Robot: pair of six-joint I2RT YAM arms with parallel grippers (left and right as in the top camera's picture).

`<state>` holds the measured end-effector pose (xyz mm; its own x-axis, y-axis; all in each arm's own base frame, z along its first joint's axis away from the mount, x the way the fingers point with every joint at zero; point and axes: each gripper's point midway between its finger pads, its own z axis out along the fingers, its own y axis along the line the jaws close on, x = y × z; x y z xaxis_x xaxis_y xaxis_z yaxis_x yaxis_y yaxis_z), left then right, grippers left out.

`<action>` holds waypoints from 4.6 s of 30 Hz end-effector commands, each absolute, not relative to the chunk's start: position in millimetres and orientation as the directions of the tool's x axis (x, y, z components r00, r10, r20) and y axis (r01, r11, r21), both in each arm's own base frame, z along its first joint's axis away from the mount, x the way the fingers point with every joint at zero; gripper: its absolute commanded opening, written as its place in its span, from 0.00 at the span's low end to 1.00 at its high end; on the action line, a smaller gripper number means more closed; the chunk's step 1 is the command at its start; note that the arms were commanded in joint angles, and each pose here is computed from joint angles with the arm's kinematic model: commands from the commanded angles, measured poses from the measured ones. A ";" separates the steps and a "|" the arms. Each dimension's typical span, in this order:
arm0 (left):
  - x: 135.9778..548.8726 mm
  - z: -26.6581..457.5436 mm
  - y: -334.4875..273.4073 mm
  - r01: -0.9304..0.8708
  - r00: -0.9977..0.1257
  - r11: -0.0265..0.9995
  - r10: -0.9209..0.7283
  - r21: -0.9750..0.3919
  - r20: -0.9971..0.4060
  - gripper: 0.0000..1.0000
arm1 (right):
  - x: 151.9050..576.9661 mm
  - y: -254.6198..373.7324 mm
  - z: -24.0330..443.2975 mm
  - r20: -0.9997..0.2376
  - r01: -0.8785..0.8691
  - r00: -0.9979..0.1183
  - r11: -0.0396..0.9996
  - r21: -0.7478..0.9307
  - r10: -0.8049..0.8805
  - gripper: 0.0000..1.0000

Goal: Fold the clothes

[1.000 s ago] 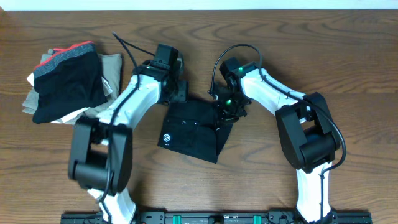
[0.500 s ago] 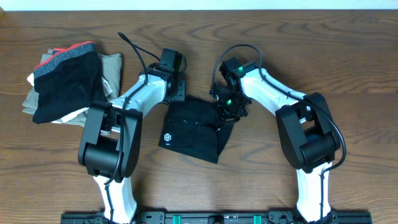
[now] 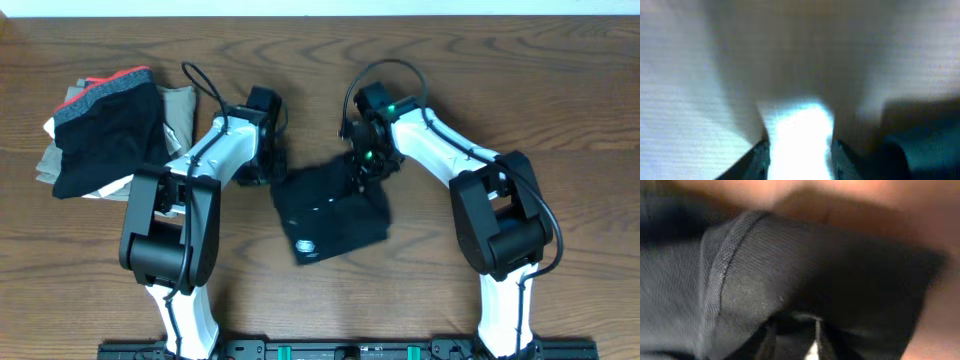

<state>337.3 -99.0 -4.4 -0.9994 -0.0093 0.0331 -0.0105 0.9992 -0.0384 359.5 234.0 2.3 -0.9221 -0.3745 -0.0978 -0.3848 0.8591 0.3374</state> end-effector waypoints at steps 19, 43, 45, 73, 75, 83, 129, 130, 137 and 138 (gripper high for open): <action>353.8 65.2 -102.0 0.017 -0.986 0.999 0.008 -0.051 -0.166 0.35 | 403.8 180.3 160.0 -0.325 -0.404 -0.868 0.915 0.025 -0.375 0.35; 365.0 29.2 -186.3 0.264 -0.956 0.917 0.207 -0.300 -0.208 0.35 | 299.5 200.5 9.1 -0.096 -0.375 -0.927 0.890 0.257 -0.363 0.20; 360.6 15.8 -182.8 0.256 -0.961 0.926 0.213 -0.277 -0.176 0.35 | 292.8 196.2 -1.1 -0.086 -0.373 -0.928 0.893 0.253 -0.363 0.21; 288.4 -23.7 -136.3 0.088 -0.975 0.991 0.106 -0.097 0.196 0.19 | 380.1 137.1 -3.8 -0.358 -0.380 -0.847 0.918 -0.110 -0.393 0.40; 300.8 -9.5 -141.0 0.121 -0.983 0.985 0.136 -0.120 0.122 0.19 | 379.2 136.5 -4.2 -0.354 -0.381 -0.848 0.918 -0.111 -0.394 0.41; 386.7 85.0 -171.7 0.312 -0.885 0.935 0.222 -0.166 -0.410 0.20 | 373.9 134.5 -6.4 -0.330 -0.384 -0.856 0.917 -0.110 -0.398 0.45; 298.0 8.9 -153.4 0.180 -0.977 0.969 0.196 -0.169 0.086 0.06 | 383.1 124.9 -2.3 -0.344 -0.415 -0.827 0.896 -0.160 -0.444 0.56; 305.5 17.7 -156.5 0.208 -0.976 0.962 0.217 -0.179 0.033 0.06 | 383.4 126.1 -0.9 -0.345 -0.429 -0.818 0.888 -0.165 -0.459 0.56; 344.9 72.7 -188.9 0.406 -0.902 0.865 0.327 -0.294 -0.282 0.49 | 383.6 130.4 3.2 -0.349 -0.469 -0.792 0.865 -0.181 -0.502 0.58; 347.2 76.7 -195.2 0.419 -0.896 0.844 0.325 -0.334 -0.304 0.50 | 383.6 130.4 3.2 -0.348 -0.469 -0.792 0.865 -0.181 -0.502 0.58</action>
<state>346.3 -182.2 63.1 -0.9299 0.2739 -0.2453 0.3344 0.9075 -0.2542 388.4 136.9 10.0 -0.7960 -0.4693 -0.3822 -0.4488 0.8814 -0.1475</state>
